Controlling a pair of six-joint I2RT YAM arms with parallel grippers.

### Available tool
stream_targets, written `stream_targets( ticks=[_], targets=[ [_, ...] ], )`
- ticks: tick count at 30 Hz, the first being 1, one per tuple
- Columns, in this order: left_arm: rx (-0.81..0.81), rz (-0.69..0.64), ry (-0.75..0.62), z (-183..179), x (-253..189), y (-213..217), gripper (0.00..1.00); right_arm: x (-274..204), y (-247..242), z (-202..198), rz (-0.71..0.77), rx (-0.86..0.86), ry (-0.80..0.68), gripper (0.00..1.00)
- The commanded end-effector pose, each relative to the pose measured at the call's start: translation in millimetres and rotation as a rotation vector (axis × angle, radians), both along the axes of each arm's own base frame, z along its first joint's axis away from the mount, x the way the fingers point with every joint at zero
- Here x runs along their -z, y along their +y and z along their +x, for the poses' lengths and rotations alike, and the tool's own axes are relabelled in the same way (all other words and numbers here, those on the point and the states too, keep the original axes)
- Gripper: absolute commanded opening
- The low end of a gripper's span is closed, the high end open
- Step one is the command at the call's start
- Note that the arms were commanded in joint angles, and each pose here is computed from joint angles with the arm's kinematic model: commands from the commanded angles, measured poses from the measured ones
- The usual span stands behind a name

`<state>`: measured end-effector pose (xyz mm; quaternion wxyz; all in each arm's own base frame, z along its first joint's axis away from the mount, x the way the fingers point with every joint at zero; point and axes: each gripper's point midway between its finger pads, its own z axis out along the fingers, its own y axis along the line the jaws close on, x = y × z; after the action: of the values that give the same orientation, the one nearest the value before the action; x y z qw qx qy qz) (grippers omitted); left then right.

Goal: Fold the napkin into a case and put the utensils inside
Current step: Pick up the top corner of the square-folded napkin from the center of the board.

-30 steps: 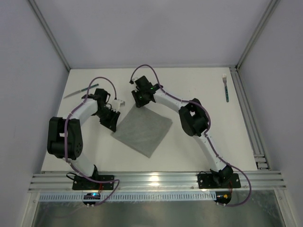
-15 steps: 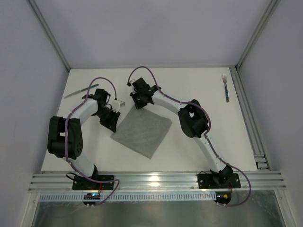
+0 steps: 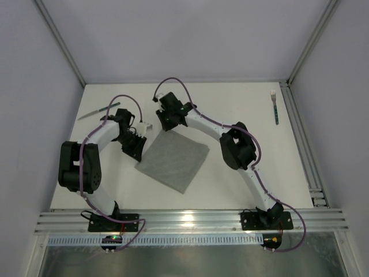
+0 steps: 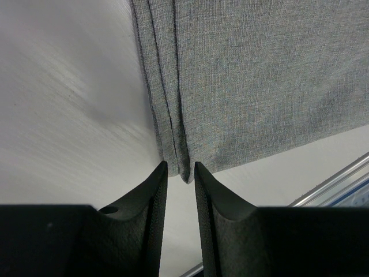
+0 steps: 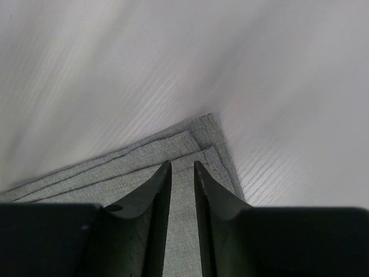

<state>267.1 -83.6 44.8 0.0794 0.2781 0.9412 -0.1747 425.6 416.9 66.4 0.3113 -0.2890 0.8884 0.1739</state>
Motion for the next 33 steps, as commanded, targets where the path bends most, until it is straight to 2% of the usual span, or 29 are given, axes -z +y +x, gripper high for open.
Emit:
stream_targets(
  ticks=[1,6,15,21,33],
  targets=[
    [0.008,-0.023,-0.002,0,1,-4,0.27,-21,-2,3,-0.001,0.025,-0.044,0.28],
    [0.011,-0.024,-0.003,-1,0,-4,0.27,16,-12,4,-0.096,0.058,-0.003,0.31],
    [0.013,-0.026,0.001,-2,1,-5,0.27,42,-15,1,-0.130,0.041,0.032,0.31],
    [0.013,-0.024,0.007,-2,3,-4,0.27,31,-12,2,-0.114,0.040,0.011,0.16],
    [0.016,-0.023,0.012,-1,4,-4,0.27,-20,-4,3,-0.053,0.030,-0.073,0.07]
  ],
)
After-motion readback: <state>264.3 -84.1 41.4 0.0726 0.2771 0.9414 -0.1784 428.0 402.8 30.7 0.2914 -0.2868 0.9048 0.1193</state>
